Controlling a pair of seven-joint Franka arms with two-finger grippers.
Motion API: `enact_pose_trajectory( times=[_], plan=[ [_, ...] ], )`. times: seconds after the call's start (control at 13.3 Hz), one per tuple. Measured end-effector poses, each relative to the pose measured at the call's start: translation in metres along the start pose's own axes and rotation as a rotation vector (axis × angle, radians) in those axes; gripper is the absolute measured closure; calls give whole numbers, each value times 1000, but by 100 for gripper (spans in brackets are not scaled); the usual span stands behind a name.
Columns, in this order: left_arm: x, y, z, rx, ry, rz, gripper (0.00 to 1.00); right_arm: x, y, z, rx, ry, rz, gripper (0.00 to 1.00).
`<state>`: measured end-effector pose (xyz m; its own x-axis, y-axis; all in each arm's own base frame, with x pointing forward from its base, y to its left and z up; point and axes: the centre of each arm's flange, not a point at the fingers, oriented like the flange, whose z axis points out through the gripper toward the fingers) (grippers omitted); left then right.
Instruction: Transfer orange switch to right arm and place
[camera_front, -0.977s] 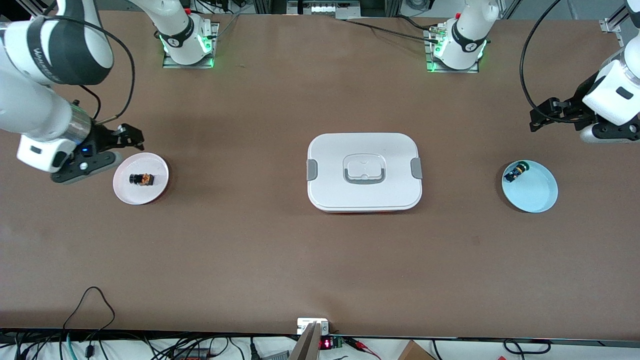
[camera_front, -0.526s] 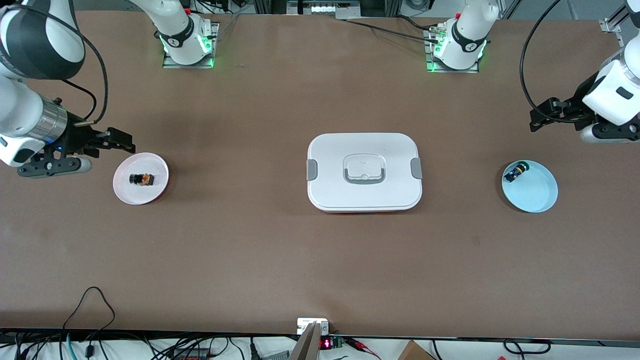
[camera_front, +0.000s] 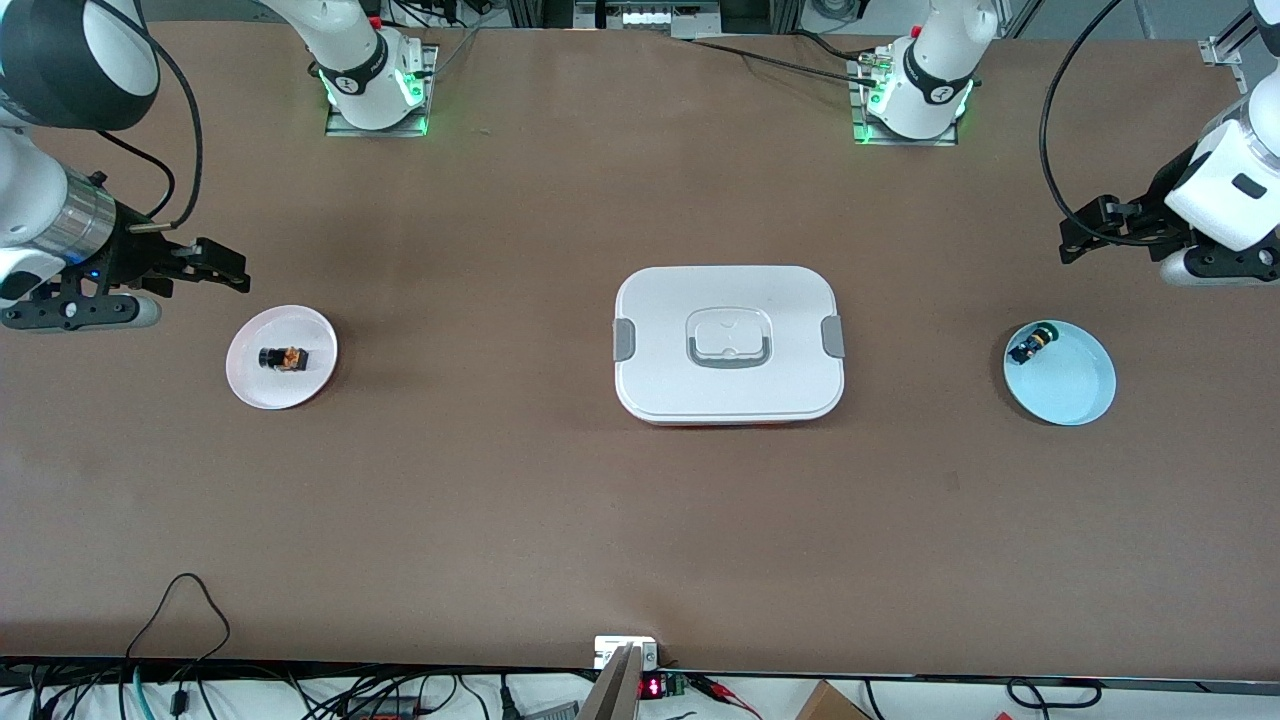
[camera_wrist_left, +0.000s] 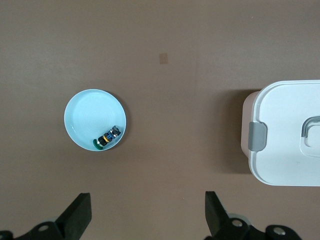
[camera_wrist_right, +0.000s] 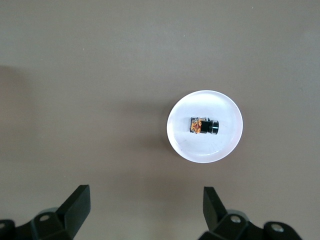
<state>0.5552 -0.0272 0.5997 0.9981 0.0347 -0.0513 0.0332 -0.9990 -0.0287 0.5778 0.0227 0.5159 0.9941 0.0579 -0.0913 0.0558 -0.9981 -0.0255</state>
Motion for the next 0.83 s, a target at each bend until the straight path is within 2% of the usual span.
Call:
enact_pose_trajectory(
  times=[0.23,0.38,0.6,0.83],
  plan=[
    [0,0,0,0,0,0,0,-2,2,6,-16,9,-1,0],
    [0,0,0,0,0,0,0,-15,2,-11,-14,9,-2,0],
    [0,0,0,0,0,0,0,-37,2,-47,-10,45,-5,0],
    [0,0,0,0,0,0,0,-45,2,-59,-7,64,-5,0]
  ],
)
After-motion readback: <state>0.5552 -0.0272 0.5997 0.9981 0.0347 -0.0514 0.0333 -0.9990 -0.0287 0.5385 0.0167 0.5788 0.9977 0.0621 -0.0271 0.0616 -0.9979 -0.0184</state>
